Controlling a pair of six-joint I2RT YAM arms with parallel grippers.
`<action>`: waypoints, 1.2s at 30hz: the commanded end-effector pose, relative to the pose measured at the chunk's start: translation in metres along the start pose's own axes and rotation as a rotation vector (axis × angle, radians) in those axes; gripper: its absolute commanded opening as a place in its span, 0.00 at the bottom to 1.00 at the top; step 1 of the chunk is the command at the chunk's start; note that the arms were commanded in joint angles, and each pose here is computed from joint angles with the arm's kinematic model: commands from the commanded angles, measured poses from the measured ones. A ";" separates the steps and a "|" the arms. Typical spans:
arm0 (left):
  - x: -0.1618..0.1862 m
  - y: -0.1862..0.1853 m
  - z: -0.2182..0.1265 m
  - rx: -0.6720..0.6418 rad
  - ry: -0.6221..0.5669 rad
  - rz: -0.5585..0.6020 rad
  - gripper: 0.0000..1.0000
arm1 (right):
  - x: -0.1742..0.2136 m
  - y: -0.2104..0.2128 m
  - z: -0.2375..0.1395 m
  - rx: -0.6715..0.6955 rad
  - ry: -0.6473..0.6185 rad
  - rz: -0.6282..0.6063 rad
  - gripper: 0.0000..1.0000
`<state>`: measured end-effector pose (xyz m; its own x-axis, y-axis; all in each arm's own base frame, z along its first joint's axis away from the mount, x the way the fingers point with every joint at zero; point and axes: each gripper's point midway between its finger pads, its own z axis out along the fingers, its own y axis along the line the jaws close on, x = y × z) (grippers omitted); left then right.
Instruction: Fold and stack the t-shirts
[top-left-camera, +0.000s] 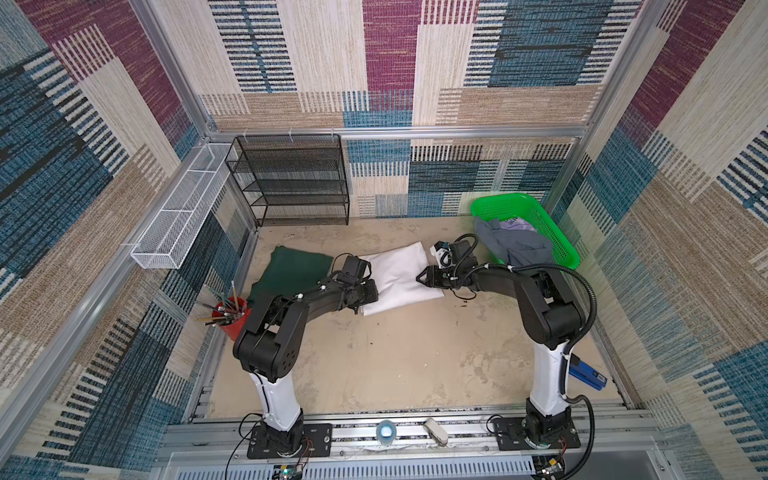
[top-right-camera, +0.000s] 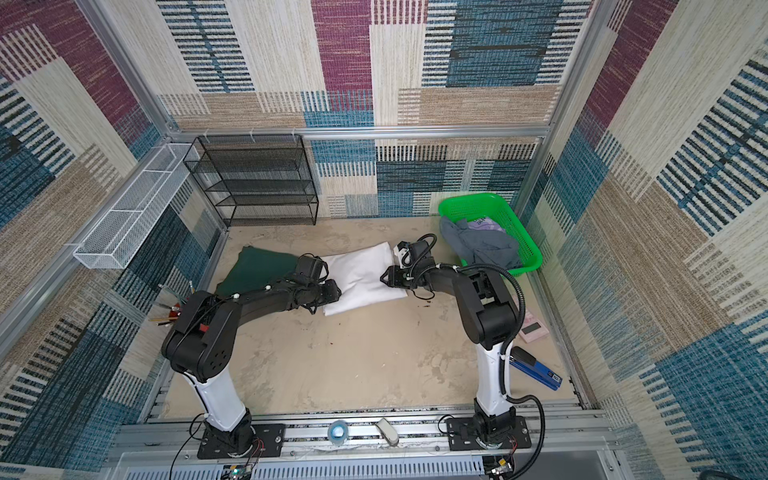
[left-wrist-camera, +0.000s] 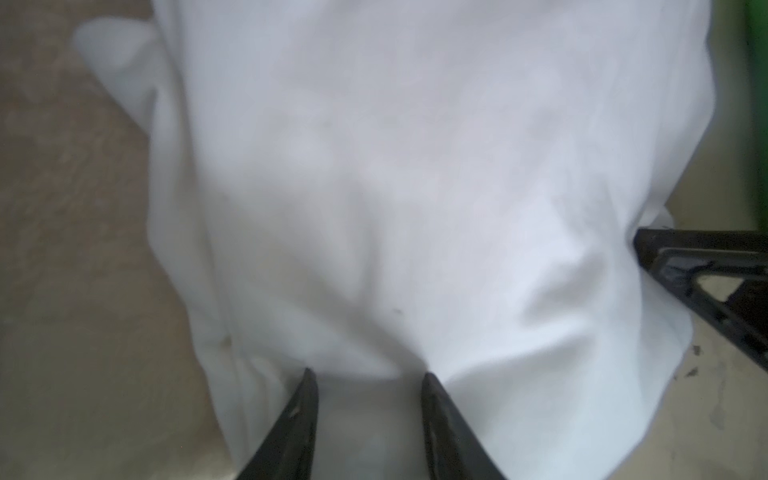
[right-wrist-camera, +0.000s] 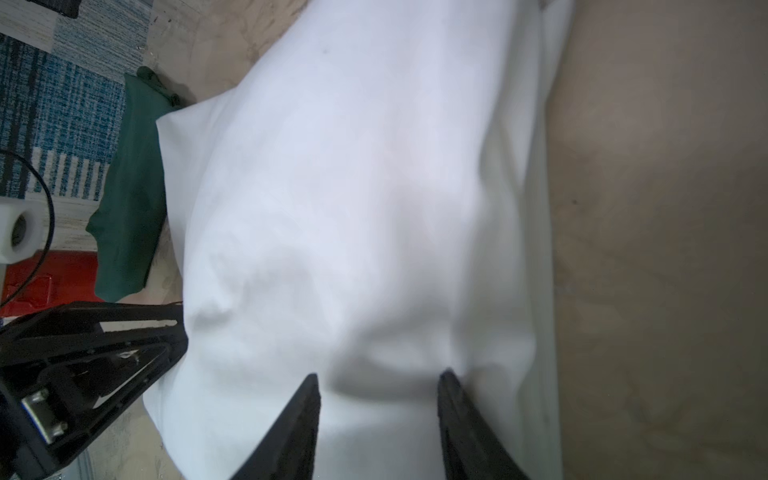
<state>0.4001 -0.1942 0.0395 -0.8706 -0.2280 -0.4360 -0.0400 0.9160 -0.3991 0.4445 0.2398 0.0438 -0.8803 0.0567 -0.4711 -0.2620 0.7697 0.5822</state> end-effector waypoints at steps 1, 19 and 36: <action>-0.004 0.007 -0.014 -0.035 -0.048 -0.006 0.44 | 0.009 -0.019 -0.008 0.078 -0.001 0.036 0.49; -0.029 0.007 0.005 -0.045 0.029 -0.117 0.66 | 0.006 -0.001 -0.026 0.029 -0.031 -0.004 0.49; -0.058 -0.007 0.005 -0.065 0.031 -0.141 0.00 | -0.013 0.086 -0.063 -0.106 -0.119 -0.240 0.58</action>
<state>0.4586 -0.1971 0.0483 -0.8712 -0.3193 -0.3730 -0.1453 0.8933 -0.4254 0.4108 0.2542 0.1144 -0.7979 -0.0115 -0.6026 -0.4182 0.7306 0.5397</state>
